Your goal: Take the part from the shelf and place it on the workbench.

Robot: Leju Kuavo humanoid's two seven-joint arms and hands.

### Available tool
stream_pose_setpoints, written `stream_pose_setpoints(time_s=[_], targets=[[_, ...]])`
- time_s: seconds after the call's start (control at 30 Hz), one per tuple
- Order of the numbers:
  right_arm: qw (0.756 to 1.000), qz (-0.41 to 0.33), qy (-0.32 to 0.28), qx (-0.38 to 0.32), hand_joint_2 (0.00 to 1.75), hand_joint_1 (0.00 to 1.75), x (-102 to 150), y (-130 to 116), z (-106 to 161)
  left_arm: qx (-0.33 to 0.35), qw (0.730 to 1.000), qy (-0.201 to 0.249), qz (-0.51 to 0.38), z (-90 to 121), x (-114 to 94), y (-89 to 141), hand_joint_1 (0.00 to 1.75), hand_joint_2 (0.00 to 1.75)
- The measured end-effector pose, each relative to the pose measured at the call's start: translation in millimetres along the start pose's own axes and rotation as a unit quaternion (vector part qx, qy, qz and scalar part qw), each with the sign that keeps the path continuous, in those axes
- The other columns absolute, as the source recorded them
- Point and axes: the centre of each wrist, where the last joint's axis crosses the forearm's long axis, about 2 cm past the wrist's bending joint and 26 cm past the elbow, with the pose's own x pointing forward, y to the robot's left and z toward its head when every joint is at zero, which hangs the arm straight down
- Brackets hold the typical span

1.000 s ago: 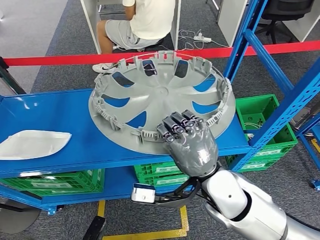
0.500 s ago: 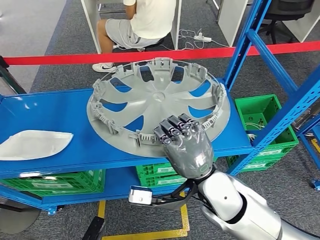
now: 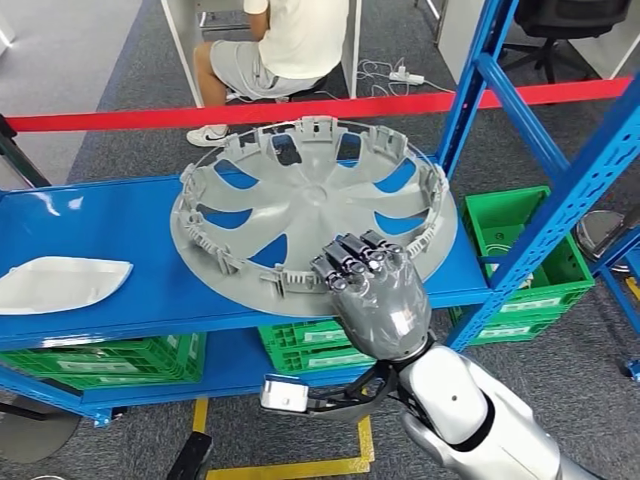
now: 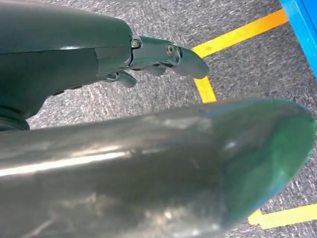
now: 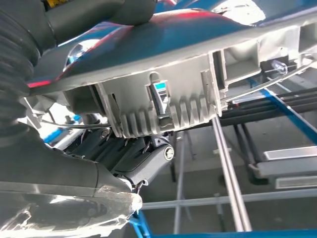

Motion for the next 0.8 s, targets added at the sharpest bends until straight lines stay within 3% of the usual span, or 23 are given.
stream_pose_setpoints(time_s=[0.8], targets=[[1.000, -0.007, 0.007, 0.010, 1.75, 1.75, -1.0, 2.4, 3.5, -0.002, 1.000, -0.002, 0.001, -0.2, 2.1, -2.4, 0.00, 0.00]])
